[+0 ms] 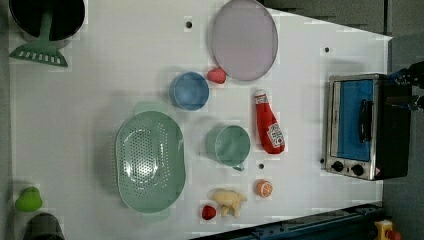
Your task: Pick Ketchup from the table and place it in strainer.
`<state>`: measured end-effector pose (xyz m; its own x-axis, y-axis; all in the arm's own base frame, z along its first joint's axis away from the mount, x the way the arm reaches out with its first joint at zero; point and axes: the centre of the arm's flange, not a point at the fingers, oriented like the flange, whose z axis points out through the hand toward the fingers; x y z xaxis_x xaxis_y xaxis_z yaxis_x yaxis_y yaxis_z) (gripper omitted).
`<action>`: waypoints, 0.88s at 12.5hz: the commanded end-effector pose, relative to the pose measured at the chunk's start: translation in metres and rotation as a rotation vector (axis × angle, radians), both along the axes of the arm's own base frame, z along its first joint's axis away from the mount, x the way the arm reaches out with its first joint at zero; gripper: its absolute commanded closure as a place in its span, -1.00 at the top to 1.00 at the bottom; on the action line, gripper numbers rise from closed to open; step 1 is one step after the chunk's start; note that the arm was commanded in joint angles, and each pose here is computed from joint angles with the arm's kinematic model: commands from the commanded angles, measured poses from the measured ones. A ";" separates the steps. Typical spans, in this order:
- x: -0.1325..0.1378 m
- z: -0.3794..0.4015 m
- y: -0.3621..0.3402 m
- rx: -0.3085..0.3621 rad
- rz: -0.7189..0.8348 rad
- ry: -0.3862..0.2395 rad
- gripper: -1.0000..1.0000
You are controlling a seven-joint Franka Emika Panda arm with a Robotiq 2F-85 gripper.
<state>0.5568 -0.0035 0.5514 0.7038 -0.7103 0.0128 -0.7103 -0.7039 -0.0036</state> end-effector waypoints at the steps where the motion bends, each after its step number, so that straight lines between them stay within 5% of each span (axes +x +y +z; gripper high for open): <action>1: -0.072 0.028 -0.015 0.018 -0.113 0.048 0.58; 3: -0.073 0.021 -0.015 0.018 -0.111 0.062 0.99; 11: -0.085 -0.074 -0.007 0.043 0.375 0.150 1.00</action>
<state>0.4715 -0.0116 0.4998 0.8387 -0.5386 -0.0804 -0.5365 -0.8426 0.0479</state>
